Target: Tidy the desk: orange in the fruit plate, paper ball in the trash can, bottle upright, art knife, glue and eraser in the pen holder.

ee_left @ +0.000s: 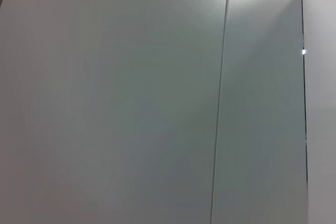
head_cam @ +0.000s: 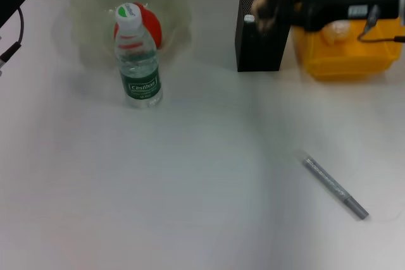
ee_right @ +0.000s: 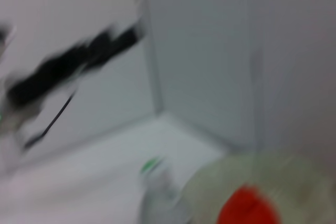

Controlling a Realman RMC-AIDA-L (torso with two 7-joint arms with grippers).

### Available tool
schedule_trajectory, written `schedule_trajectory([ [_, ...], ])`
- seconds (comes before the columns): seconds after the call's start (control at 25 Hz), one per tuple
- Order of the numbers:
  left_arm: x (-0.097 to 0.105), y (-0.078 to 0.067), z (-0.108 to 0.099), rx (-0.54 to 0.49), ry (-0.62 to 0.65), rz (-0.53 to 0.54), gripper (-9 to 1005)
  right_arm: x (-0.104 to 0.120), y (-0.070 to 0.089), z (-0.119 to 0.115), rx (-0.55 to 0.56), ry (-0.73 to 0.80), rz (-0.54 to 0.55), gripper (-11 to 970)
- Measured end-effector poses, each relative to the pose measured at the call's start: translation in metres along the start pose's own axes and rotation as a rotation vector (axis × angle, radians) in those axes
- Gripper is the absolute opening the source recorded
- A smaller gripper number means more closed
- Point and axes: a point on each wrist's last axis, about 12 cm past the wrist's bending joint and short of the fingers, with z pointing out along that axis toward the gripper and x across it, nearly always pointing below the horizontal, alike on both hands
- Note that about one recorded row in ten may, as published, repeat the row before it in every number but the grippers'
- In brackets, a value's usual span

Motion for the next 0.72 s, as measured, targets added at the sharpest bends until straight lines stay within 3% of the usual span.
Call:
schedule_trajectory([
  [0.28, -0.002, 0.003, 0.002, -0.009, -0.008, 0.011, 729, 0.034, -0.016, 0.004, 0.198, -0.171, 0.017, 254],
  [0.56, -0.001, 0.005, 0.005, -0.012, -0.005, 0.03, 729, 0.033, -0.031, 0.039, 0.297, -0.085, 0.014, 254],
  [0.72, -0.001, 0.007, 0.002, -0.025, -0.001, 0.036, 729, 0.032, -0.034, 0.047, 0.322, -0.062, 0.011, 254],
])
